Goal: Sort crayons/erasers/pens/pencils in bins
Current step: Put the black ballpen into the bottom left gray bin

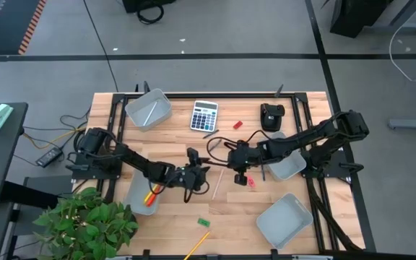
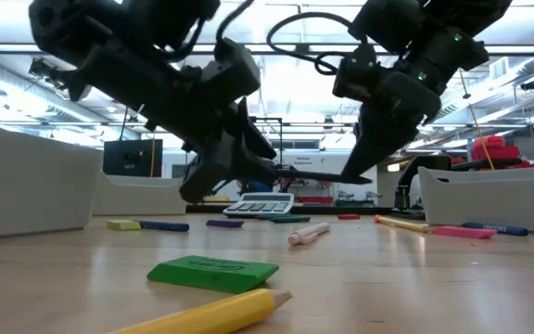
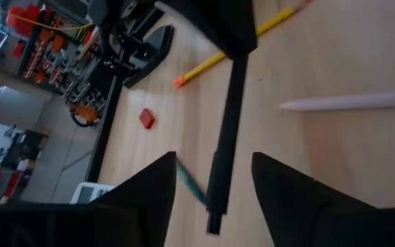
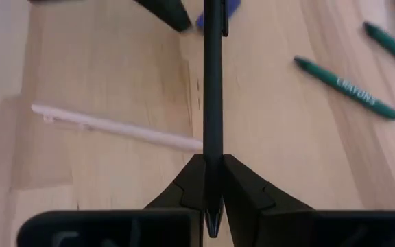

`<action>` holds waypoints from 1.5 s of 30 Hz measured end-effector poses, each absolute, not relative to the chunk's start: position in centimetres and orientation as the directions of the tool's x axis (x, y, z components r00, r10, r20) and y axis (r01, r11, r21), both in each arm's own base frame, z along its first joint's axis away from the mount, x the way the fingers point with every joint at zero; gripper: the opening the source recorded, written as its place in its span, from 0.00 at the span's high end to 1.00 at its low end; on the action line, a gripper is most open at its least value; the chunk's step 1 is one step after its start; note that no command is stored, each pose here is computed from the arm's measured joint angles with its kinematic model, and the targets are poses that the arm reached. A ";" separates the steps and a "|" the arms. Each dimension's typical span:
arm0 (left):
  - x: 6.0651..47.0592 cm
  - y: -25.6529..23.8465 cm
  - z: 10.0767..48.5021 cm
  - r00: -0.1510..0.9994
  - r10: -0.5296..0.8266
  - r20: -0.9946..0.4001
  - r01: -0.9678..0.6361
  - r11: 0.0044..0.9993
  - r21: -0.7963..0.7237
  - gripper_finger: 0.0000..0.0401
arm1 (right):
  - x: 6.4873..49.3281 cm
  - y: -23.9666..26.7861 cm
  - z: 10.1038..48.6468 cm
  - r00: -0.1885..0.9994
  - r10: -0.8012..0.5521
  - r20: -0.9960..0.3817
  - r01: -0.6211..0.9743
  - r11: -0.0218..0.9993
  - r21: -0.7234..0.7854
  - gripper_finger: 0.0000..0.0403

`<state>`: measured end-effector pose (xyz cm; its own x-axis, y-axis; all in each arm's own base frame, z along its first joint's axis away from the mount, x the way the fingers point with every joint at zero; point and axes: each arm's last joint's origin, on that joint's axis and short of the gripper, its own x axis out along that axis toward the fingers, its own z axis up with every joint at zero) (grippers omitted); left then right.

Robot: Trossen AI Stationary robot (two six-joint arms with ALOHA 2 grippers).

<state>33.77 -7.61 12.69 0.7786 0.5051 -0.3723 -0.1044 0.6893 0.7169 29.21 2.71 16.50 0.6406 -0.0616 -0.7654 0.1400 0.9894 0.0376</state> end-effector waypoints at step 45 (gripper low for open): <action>34.5 -6.0 12.7 0.789 0.436 -0.432 -0.115 0.796 0.594 0.87 | 29.7 0.6 16.9 0.672 0.042 -0.739 0.057 0.992 0.108 0.89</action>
